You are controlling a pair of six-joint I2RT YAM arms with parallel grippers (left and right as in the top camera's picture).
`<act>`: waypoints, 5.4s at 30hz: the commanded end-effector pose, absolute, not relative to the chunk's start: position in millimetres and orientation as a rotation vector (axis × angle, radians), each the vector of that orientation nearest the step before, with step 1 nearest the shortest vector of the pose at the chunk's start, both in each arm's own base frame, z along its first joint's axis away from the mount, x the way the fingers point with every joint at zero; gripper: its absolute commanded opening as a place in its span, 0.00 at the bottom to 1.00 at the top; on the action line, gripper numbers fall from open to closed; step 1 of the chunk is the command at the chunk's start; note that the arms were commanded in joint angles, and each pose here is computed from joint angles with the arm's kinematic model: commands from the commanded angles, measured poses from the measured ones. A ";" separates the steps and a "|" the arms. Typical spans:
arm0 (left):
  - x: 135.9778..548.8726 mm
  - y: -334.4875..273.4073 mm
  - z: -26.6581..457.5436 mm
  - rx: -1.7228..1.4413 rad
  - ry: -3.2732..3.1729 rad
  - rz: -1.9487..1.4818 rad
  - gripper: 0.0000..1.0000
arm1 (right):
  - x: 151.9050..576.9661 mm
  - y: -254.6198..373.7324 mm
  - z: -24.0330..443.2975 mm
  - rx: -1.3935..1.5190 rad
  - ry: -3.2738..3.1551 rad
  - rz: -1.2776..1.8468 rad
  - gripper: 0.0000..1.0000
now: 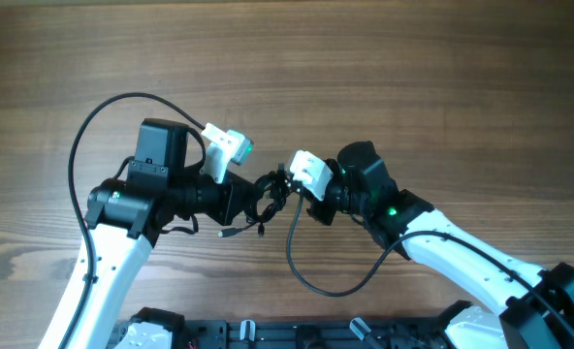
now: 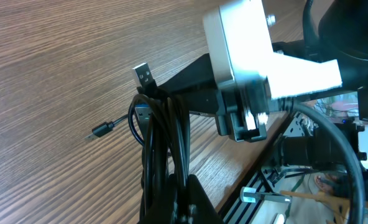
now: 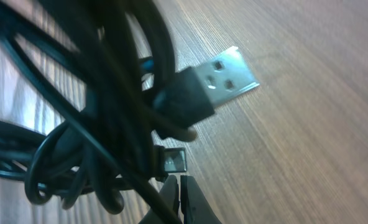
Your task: Untangle cables
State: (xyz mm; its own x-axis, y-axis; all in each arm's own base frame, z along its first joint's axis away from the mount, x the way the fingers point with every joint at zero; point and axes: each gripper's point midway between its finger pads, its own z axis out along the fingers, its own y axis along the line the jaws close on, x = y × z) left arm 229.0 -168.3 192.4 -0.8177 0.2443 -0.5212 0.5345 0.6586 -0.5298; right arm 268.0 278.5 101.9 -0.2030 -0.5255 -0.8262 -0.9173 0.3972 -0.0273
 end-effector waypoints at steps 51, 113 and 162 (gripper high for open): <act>289.9 -184.2 239.7 0.003 2.351 -1.221 0.04 | 290.6 286.2 197.4 -0.514 1.930 1.066 0.31; 250.9 -254.0 279.5 0.695 2.023 -1.524 0.04 | 288.3 193.7 205.1 -0.577 1.909 1.480 0.86; 303.9 -223.2 206.9 0.637 2.202 -1.006 0.84 | 312.7 189.8 187.4 -0.152 2.116 1.469 0.05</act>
State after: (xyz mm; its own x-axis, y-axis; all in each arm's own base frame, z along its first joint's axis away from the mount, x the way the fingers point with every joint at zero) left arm 296.6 -233.5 202.7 -0.7065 0.1716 -0.6866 0.6280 0.5993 -0.4964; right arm 307.3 192.6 187.9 -0.8469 0.1876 -0.4976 -0.4108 0.3633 0.8362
